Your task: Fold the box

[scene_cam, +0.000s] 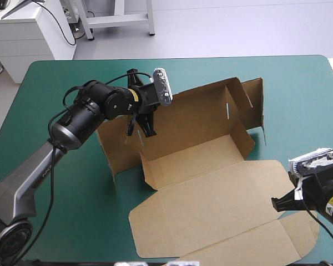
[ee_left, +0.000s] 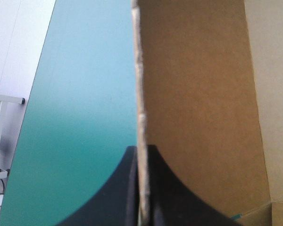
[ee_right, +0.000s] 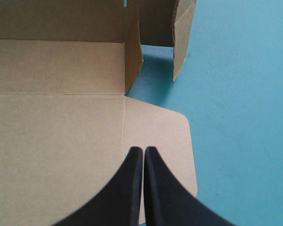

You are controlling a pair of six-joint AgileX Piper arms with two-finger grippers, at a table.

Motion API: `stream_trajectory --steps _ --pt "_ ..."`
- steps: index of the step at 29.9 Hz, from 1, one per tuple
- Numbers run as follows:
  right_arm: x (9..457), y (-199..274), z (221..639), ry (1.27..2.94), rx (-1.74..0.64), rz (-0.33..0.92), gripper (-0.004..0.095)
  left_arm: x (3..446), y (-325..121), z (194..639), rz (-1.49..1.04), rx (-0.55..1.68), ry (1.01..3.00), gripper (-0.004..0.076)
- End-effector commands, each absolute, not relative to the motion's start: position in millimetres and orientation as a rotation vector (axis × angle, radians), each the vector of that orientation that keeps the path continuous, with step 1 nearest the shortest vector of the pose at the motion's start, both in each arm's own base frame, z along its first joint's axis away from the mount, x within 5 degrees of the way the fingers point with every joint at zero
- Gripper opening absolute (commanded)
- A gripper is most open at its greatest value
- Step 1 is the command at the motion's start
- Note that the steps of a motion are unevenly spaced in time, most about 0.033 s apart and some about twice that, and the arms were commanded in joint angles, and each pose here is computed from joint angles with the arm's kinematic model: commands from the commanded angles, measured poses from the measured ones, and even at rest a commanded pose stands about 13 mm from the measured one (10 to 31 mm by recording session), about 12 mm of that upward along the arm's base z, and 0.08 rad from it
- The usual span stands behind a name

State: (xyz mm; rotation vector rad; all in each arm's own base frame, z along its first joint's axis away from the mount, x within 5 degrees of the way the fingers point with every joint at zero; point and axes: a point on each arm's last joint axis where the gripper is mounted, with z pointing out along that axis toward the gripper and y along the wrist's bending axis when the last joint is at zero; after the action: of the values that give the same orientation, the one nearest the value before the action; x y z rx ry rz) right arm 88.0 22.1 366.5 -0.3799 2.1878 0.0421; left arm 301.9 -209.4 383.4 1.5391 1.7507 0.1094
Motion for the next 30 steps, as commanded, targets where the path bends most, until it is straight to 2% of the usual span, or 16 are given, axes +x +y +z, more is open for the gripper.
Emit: stream_trajectory --steps 1,18,30 --pt "88.2 20.7 390.4 2.064 -0.356 0.044 -0.0002 291.1 -207.1 413.0 0.149 1.514 1.615 -0.0008" --pt "85.9 19.8 401.0 2.033 -0.308 0.076 -0.0002 268.2 -219.3 429.9 0.412 1.627 1.324 -0.0008" --pt "85.9 20.7 401.8 2.031 -0.272 0.111 -0.0002 232.6 -198.2 383.8 0.531 1.587 1.086 -0.0008"
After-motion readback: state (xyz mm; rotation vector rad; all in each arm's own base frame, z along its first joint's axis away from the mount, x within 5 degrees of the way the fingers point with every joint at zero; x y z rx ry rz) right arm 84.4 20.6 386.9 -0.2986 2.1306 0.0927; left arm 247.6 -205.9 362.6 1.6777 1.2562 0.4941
